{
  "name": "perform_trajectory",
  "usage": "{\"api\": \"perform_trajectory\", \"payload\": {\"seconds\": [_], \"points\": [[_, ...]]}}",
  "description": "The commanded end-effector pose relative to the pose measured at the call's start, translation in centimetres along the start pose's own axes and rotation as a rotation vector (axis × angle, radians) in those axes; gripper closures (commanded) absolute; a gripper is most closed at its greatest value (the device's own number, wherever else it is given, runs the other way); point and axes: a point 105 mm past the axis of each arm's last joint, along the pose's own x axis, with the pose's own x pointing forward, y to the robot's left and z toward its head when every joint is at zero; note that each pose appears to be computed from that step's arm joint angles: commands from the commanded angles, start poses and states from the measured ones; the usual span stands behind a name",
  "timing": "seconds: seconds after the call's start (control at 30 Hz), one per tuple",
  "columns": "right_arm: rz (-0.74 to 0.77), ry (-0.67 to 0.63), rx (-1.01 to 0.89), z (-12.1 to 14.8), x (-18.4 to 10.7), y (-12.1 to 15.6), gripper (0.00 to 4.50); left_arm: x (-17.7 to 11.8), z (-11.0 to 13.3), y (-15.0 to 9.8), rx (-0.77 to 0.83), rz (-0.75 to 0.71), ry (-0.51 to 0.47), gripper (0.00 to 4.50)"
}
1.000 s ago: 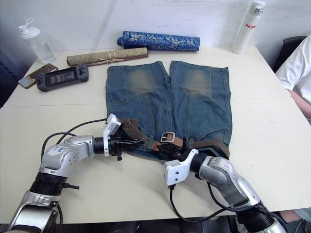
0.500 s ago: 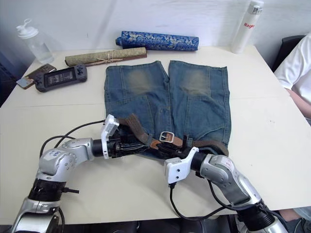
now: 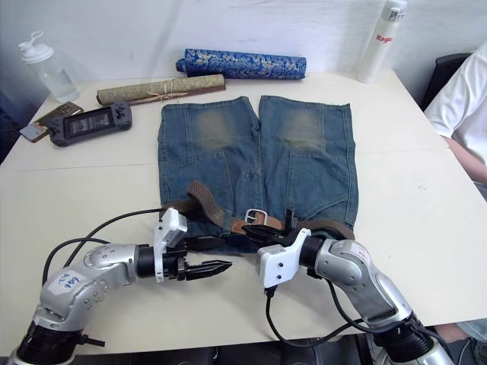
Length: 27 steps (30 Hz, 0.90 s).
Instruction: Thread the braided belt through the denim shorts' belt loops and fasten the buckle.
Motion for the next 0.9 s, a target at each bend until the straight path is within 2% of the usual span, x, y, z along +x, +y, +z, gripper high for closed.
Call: {"api": "perform_trajectory", "payload": {"seconds": [0.03, 0.23, 0.33, 0.5, 0.7, 0.9], "points": [[-0.028, -0.030, -0.009, 0.9, -0.7, -1.8, 4.50, -0.2, -2.6, 0.8, 0.003, 0.060, 0.097, 0.80], [-0.076, -0.018, -0.009, 0.6, -2.5, -5.2, 4.50, -1.0, -5.3, 0.4, 0.006, 0.055, 0.184, 0.80], [-0.095, -0.019, -0.003, 0.6, -3.4, -6.5, 4.50, -1.2, -5.8, 0.4, -0.011, 0.066, 0.190, 0.80], [-0.116, 0.054, 0.019, -0.8, -6.7, -8.5, 4.50, -1.7, -6.8, 0.6, -0.044, 0.099, 0.199, 0.80], [-0.138, 0.093, 0.081, -1.4, -8.7, -9.4, 4.50, -2.0, -7.1, 1.0, -0.058, 0.128, 0.192, 0.80], [-0.164, 0.165, 0.154, -3.1, -10.7, -9.6, 4.50, -2.0, -7.4, 1.0, -0.067, 0.131, 0.194, 0.80]]}}
